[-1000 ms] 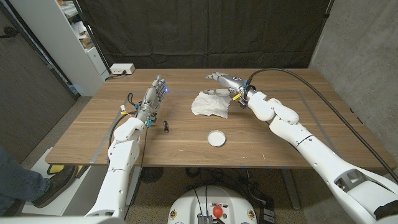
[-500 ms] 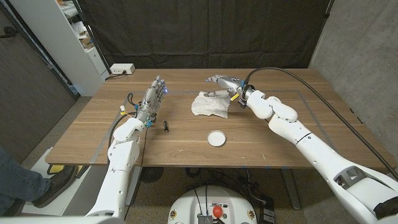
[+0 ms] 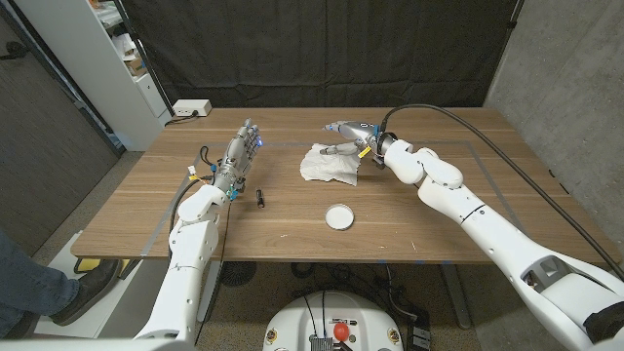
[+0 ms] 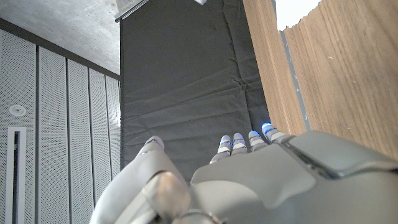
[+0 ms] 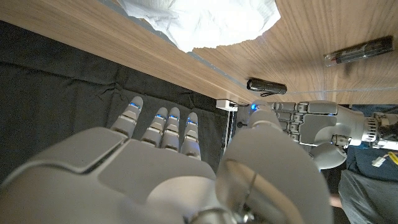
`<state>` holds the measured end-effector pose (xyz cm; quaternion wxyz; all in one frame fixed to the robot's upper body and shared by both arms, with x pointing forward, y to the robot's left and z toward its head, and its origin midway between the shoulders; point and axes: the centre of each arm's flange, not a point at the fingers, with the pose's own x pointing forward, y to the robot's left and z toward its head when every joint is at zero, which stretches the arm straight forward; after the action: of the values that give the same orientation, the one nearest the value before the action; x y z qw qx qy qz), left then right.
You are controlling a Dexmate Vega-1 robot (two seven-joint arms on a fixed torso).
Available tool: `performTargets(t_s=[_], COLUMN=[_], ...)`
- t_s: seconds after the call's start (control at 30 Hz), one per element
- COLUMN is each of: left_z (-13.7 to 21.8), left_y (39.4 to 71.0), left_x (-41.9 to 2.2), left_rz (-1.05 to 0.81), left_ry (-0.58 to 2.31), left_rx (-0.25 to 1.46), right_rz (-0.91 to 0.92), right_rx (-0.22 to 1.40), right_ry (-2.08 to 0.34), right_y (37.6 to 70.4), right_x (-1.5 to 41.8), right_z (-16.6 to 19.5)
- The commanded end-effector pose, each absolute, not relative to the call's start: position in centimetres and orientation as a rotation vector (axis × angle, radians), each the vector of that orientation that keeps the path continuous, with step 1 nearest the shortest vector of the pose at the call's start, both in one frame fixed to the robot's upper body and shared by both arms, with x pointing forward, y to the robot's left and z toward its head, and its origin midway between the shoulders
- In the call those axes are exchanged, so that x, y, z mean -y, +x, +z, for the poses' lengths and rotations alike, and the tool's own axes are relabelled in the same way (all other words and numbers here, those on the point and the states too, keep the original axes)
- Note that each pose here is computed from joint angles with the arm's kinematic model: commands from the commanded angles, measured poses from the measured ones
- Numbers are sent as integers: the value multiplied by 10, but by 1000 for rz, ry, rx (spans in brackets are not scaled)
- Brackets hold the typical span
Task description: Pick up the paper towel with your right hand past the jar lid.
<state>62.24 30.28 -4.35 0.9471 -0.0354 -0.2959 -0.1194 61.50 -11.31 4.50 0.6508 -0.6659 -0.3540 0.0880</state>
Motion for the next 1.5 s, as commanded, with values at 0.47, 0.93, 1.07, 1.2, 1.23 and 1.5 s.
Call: performTargets(t_s=[0.47, 0.93, 1.07, 1.2, 1.23, 1.5], left_z=[-44, -46, -46, -46, -46, -45], left_y=[624, 624, 624, 624, 624, 625], left_x=[-306, -309, -310, -311, -311, -310], left_rz=[-248, -246, -242, -239, -239, -240], left_ry=[-63, -70, -72, -73, -73, -71], left_rx=[588, 592, 593, 594, 594, 590], right_rz=[217, 220, 221, 219, 221, 224], right_rx=[665, 585, 573, 553, 547, 498], right_ry=[-1598, -1653, -1663, -1674, -1676, -1700], right_y=[629, 636, 639, 641, 642, 647], right_x=[105, 98, 97, 97, 98, 100], right_z=[36, 37, 38, 38, 37, 36])
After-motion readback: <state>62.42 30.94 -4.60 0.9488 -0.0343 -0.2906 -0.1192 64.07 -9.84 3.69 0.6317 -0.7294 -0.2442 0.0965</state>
